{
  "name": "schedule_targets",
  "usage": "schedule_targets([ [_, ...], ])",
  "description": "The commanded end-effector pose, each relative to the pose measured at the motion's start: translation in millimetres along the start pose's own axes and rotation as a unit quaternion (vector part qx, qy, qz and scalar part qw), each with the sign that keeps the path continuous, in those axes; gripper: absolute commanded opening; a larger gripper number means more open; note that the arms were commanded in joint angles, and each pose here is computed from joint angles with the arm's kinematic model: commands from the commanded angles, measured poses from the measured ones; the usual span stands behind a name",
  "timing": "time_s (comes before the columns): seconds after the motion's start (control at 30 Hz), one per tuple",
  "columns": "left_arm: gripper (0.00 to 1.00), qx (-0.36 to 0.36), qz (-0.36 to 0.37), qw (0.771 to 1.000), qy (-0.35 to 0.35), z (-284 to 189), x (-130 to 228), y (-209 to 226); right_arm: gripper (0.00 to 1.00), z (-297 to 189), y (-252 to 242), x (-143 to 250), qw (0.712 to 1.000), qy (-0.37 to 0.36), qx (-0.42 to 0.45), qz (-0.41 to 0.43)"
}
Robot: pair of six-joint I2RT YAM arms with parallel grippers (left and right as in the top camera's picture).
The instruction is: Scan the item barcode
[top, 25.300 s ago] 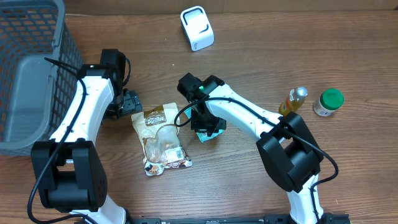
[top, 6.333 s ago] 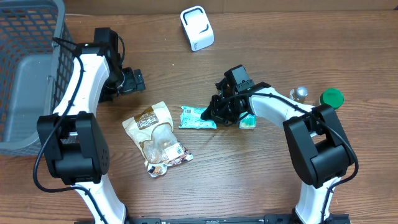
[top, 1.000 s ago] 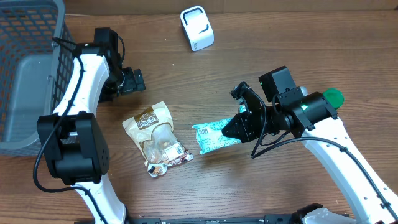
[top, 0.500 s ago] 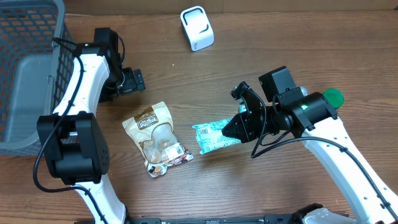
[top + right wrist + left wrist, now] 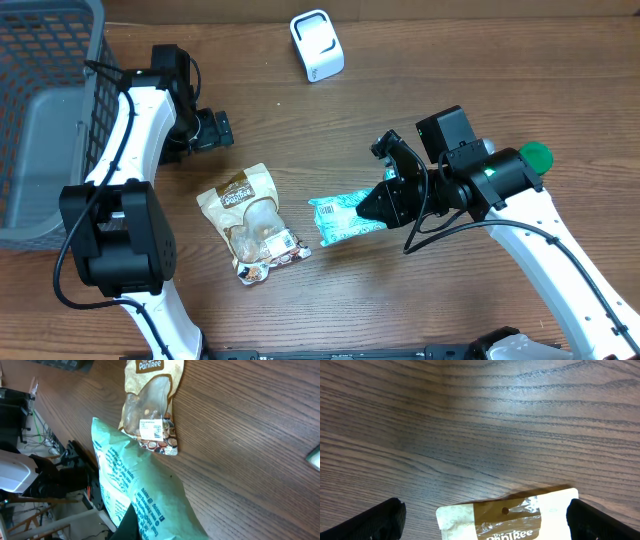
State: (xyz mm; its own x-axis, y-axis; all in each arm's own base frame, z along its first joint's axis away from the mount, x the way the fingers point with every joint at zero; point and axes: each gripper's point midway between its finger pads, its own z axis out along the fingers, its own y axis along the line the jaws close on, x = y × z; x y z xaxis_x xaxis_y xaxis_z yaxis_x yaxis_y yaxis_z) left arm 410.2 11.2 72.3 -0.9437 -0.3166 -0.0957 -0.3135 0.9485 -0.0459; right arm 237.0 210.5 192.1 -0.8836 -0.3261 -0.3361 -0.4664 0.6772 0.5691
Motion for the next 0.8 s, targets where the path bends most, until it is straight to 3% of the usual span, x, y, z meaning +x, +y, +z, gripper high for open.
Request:
schedule_targets([
  [0.0,1.00,-0.002,0.000,1.000,-0.020,-11.9,-7.0,2.0,0.04,-3.6,3.1,-2.1,1.000,-0.009,-0.004,-0.004],
  [0.77,1.00,-0.002,0.000,1.000,-0.020,-11.9,-7.0,2.0,0.04,-3.6,2.8,-2.9,1.000,-0.010,-0.004,0.003],
])
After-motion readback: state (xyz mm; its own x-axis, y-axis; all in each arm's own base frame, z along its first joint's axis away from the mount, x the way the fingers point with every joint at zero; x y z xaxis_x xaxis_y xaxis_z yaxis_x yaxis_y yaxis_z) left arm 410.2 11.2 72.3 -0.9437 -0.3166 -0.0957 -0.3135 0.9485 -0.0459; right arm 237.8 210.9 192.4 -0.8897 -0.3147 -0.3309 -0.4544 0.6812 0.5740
